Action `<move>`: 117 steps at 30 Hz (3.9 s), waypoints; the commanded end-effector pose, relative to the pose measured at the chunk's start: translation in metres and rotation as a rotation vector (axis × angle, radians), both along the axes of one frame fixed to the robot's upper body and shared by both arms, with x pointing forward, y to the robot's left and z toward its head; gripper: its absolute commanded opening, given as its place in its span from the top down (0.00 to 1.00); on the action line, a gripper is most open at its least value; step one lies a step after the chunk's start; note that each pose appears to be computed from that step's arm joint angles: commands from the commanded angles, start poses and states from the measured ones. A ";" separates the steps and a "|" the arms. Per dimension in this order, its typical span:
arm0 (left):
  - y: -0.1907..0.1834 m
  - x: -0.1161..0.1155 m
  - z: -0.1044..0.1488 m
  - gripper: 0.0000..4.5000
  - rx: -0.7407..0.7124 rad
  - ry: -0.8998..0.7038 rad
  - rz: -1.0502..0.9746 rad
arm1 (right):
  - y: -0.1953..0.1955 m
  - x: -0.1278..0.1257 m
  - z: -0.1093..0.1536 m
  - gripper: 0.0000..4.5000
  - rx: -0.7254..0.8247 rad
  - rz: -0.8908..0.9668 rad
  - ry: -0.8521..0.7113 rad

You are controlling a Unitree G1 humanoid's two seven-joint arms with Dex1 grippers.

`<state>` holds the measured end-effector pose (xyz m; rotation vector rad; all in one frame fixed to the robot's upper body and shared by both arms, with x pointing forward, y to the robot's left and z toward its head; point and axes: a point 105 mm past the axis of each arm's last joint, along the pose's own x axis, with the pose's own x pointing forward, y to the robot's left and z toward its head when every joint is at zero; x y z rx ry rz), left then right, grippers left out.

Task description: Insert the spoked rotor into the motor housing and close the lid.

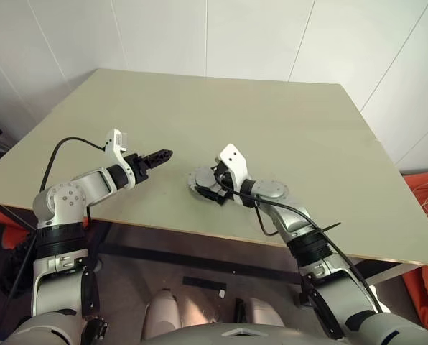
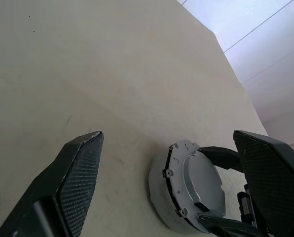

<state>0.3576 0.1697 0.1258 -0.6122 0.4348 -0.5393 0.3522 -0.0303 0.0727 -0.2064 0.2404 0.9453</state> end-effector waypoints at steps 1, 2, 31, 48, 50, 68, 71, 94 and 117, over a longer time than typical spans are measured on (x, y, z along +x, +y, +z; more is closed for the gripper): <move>0.001 0.003 0.019 0.00 0.004 -0.070 0.006 | -0.003 0.008 0.013 0.11 0.012 -0.016 -0.047; 0.001 0.003 0.019 0.00 0.003 -0.071 0.006 | -0.004 0.009 0.013 0.16 0.009 -0.018 -0.049; -0.001 0.005 0.018 0.00 -0.005 -0.079 0.012 | -0.006 0.005 0.005 0.30 -0.042 0.018 -0.001; 0.000 0.003 0.018 0.00 -0.003 -0.080 0.019 | -0.018 0.010 -0.018 0.30 -0.101 0.000 0.040; 0.000 0.003 0.018 0.00 -0.003 -0.080 0.019 | -0.024 0.010 -0.026 0.30 -0.123 -0.013 0.056; -0.001 0.004 0.018 0.00 -0.005 -0.082 0.019 | -0.035 0.006 -0.039 0.30 -0.176 0.021 0.108; -0.006 0.004 0.017 0.00 -0.018 -0.074 0.009 | -0.036 0.005 -0.037 0.30 -0.172 0.025 0.115; -0.069 0.022 0.002 0.99 -0.169 0.051 -0.091 | -0.038 0.002 -0.035 0.30 -0.183 0.014 0.113; -0.098 0.004 -0.049 0.99 -0.191 0.425 -0.201 | -0.039 0.004 -0.033 0.30 -0.175 -0.014 0.094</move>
